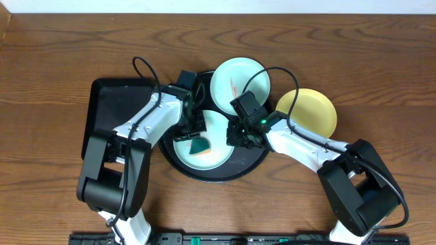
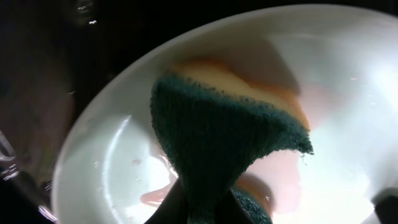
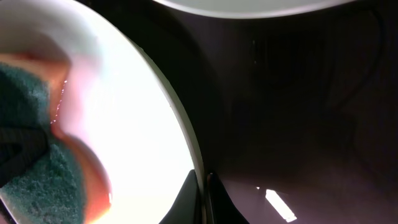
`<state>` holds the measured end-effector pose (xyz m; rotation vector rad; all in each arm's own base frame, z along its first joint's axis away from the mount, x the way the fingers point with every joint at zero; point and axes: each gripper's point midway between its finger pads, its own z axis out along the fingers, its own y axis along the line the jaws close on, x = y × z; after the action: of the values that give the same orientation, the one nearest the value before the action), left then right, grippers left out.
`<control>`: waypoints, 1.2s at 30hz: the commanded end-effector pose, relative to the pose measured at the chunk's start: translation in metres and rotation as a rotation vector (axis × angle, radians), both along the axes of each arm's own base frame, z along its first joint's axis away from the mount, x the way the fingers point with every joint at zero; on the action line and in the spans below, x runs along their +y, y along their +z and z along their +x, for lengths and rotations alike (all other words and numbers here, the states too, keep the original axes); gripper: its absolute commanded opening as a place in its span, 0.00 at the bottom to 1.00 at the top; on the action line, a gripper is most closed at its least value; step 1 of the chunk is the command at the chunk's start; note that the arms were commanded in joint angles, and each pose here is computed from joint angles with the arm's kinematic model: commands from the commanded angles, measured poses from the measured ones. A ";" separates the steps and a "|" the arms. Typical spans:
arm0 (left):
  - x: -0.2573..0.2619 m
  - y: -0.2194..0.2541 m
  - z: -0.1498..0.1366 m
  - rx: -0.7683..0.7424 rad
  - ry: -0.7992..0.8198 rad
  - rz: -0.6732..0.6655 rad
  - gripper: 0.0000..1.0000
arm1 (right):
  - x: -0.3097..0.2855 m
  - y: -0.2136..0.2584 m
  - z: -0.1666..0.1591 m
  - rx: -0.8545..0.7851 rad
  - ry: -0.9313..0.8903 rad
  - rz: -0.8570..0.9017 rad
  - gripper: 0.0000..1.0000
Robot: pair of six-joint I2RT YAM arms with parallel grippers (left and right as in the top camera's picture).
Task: Clean dirty plates on tray and stack at the side
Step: 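Scrub the light-blue plate with the sponge in the left gripper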
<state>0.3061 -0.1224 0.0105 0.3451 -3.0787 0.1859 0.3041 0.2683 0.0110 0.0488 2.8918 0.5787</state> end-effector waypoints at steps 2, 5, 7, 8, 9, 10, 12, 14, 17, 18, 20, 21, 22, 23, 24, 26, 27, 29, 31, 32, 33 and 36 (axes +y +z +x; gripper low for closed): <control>0.014 -0.008 -0.016 0.066 -0.043 0.042 0.08 | 0.000 0.004 0.009 -0.020 -0.025 0.005 0.01; -0.023 0.000 -0.022 0.072 -0.199 -0.192 0.07 | 0.000 0.004 0.009 -0.019 -0.025 0.004 0.01; -0.044 0.009 -0.026 0.065 -0.282 -0.332 0.07 | 0.000 0.004 0.009 -0.019 -0.024 0.004 0.01; -0.051 0.012 -0.028 0.062 -0.303 -0.379 0.07 | 0.000 0.004 0.009 -0.019 -0.025 0.004 0.01; -0.053 0.013 -0.028 0.061 -0.307 -0.395 0.07 | 0.000 0.004 0.009 -0.019 -0.025 0.004 0.01; -0.053 0.013 -0.027 0.057 -0.308 -0.395 0.07 | 0.000 0.004 0.009 -0.019 -0.025 0.004 0.01; -0.051 0.012 -0.022 0.037 -0.308 -0.378 0.07 | 0.000 0.004 0.009 -0.019 -0.024 0.004 0.01; -0.044 0.007 -0.012 0.002 -0.302 -0.323 0.07 | 0.000 0.004 0.009 -0.019 -0.024 0.004 0.01; -0.011 -0.005 0.007 -0.049 -0.199 -0.096 0.07 | 0.000 0.004 0.009 -0.020 -0.022 0.004 0.01; 0.005 -0.008 0.013 -0.064 -0.146 0.001 0.07 | 0.000 0.004 0.009 -0.020 -0.022 0.004 0.01; 0.033 -0.009 0.021 -0.098 -0.060 0.167 0.08 | 0.000 0.004 0.010 -0.021 -0.022 0.004 0.01; 0.042 -0.008 0.024 -0.111 -0.038 0.221 0.07 | 0.000 0.004 0.010 -0.021 -0.022 0.004 0.01; 0.049 -0.007 0.025 -0.119 -0.020 0.256 0.07 | 0.000 0.004 0.010 -0.021 -0.022 0.004 0.01; 0.051 -0.007 0.025 -0.123 -0.015 0.269 0.07 | 0.000 0.004 0.010 -0.021 -0.022 0.004 0.01; 0.051 -0.007 0.025 -0.122 -0.016 0.271 0.07 | 0.000 0.004 0.009 -0.021 -0.022 0.004 0.01; 0.052 -0.004 0.023 -0.106 -0.014 0.275 0.07 | 0.000 0.004 0.009 -0.020 -0.022 0.003 0.01; 0.052 -0.002 0.022 -0.099 -0.015 0.277 0.07 | 0.000 0.004 0.009 -0.020 -0.022 0.003 0.01; 0.052 0.006 0.023 -0.091 -0.017 0.280 0.07 | 0.000 0.004 0.009 -0.020 -0.022 0.003 0.01; 0.050 0.017 0.028 -0.101 -0.016 0.271 0.07 | 0.000 0.004 0.009 -0.020 -0.022 0.003 0.01; 0.046 0.023 0.031 -0.111 -0.015 0.253 0.08 | 0.000 0.004 0.009 -0.020 -0.022 0.003 0.01; 0.041 0.030 0.034 -0.122 -0.015 0.227 0.07 | 0.000 0.004 0.009 -0.020 -0.022 0.003 0.01; 0.022 0.053 0.044 -0.173 -0.065 0.123 0.07 | -0.001 0.004 0.009 -0.017 -0.022 0.001 0.01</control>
<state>0.3259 -0.0937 0.0293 0.2706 -3.1711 -0.0663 0.3058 0.2735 0.0143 0.0401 2.8816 0.6138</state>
